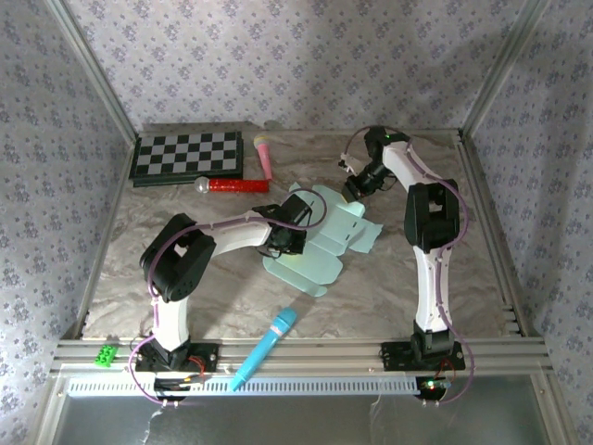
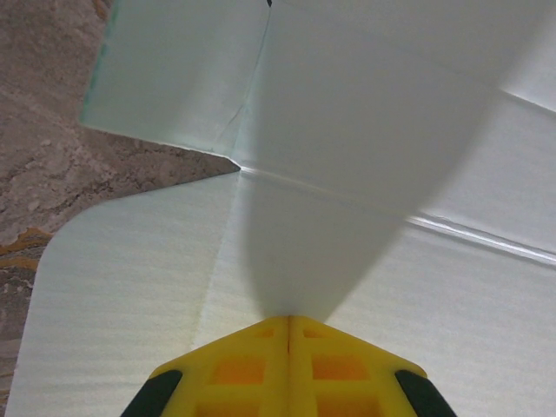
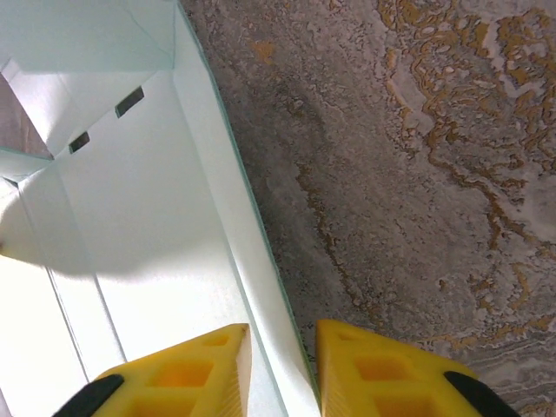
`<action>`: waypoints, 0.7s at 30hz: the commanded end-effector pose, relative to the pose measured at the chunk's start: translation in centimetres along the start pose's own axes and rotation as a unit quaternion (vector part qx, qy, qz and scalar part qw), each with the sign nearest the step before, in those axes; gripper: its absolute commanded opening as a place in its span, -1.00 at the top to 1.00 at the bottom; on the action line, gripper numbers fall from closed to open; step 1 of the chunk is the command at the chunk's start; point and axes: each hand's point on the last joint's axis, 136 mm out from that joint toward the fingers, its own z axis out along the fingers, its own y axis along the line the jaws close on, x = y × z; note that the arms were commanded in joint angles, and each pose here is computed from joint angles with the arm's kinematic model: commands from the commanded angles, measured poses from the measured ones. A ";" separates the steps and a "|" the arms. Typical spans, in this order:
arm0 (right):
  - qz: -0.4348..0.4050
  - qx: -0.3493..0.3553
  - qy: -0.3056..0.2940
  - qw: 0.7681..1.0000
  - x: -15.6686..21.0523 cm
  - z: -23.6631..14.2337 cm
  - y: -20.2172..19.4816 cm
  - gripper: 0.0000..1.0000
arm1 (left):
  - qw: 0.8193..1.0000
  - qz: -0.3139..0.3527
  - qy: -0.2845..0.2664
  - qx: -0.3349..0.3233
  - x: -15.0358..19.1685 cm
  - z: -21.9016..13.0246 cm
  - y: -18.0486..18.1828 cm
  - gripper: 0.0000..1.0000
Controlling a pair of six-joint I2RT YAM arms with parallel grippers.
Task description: Fold the paper box
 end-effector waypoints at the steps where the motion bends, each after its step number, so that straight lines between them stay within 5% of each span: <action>1: -0.012 -0.012 0.011 1.000 0.5 -0.5 1.6 0.55 | 0.999 -0.001 0.026 -0.027 1.8 0.9 1.2 1.00; 11: -0.067 0.056 -0.019 0.996 -0.5 -2.1 1.2 0.99 | 1.000 0.001 0.018 -0.014 1.2 0.5 0.5 1.00; 16: -0.131 0.115 -0.046 0.984 -1.2 -3.6 1.4 1.00 | 1.000 0.001 -0.001 0.003 0.2 -0.7 -0.1 1.00; 21: -0.181 0.187 -0.075 0.963 -2.3 -5.3 1.3 1.00 | 0.999 -0.002 -0.050 -0.006 -1.2 -3.0 0.6 0.63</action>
